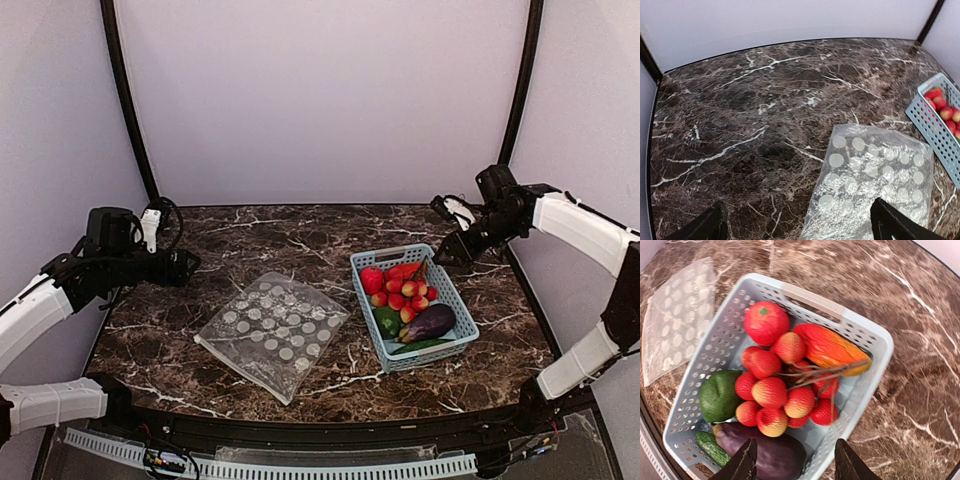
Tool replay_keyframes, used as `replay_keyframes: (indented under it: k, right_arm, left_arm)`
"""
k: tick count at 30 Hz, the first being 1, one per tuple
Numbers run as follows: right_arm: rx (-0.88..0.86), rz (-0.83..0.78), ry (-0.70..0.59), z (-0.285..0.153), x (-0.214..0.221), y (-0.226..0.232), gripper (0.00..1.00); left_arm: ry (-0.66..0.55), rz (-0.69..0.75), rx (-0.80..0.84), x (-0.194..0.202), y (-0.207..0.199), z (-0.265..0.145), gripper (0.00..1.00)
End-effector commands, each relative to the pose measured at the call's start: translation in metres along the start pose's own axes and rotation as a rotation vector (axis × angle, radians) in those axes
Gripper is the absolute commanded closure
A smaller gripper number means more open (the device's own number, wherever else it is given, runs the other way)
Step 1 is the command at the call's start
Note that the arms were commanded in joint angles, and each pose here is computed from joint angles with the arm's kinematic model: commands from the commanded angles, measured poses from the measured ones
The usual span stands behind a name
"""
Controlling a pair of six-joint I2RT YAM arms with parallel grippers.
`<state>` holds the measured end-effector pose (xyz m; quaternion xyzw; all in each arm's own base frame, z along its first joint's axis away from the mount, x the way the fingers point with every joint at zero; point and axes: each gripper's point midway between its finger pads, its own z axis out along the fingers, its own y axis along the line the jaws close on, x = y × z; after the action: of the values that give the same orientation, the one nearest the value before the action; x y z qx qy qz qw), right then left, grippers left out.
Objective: Place the food in the zip-top bag and seal the zipper
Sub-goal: Adjust the bin at the center of the board, then pick up the zipper food storage bag at the center of the board.
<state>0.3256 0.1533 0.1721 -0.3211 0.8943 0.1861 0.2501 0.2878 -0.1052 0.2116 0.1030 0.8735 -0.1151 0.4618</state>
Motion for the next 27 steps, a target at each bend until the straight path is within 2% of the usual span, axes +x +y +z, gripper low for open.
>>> replay_keyframes:
  k: [1, 3, 4, 5, 6, 7, 8, 9, 11, 14, 19, 24, 27]
  right_arm:
    - [-0.114, -0.213, -0.095, -0.01, -0.02, 0.048, 0.51]
    - [-0.166, -0.241, -0.114, -0.013, -0.021, 0.063, 0.52]
    - [-0.181, -0.242, -0.119, -0.013, -0.02, 0.066, 0.52]
    - [-0.19, -0.247, -0.127, -0.014, -0.02, 0.069, 0.53]
    - [-0.198, -0.25, -0.13, -0.013, -0.019, 0.07, 0.53]
    - [-0.206, -0.257, -0.136, -0.013, -0.017, 0.072, 0.54]
    - [-0.211, -0.265, -0.144, -0.013, -0.016, 0.073, 0.54]
    - [-0.214, -0.273, -0.154, -0.013, -0.015, 0.074, 0.55]
    - [-0.209, -0.287, -0.176, -0.012, -0.013, 0.075, 0.55]
    - [-0.206, -0.31, -0.209, -0.011, -0.009, 0.077, 0.56]
    - [-0.155, -0.342, -0.284, -0.007, -0.003, 0.072, 0.57]
    - [-0.051, -0.376, -0.293, -0.004, 0.002, 0.058, 0.57]
    - [-0.019, -0.365, -0.285, -0.004, 0.005, 0.052, 0.57]
  left_arm:
    - [0.072, 0.318, 0.085, 0.007, -0.035, -0.003, 0.01]
    - [0.107, 0.477, 0.1, 0.007, -0.052, -0.002, 0.01]
    - [0.177, 0.58, 0.097, 0.02, -0.054, 0.004, 0.01]
    - [0.181, 0.661, 0.131, 0.018, -0.071, 0.0, 0.01]
    - [0.258, 0.768, 0.123, 0.032, -0.069, 0.004, 0.03]
    - [0.272, 0.841, 0.146, 0.035, -0.081, 0.001, 0.04]
    - [0.342, 0.938, 0.143, 0.05, -0.078, 0.004, 0.1]
    - [0.367, 1.011, 0.172, 0.062, -0.087, 0.002, 0.13]
    - [0.438, 1.129, 0.209, 0.087, -0.093, 0.0, 0.26]
    - [0.473, 1.209, 0.261, 0.109, -0.102, -0.008, 0.35]
    - [0.427, 1.301, 0.31, 0.127, -0.121, -0.018, 0.47]
    - [0.466, 1.4, 0.367, 0.16, -0.134, -0.015, 0.51]
    - [0.527, 1.456, 0.368, 0.18, -0.135, -0.005, 0.67]
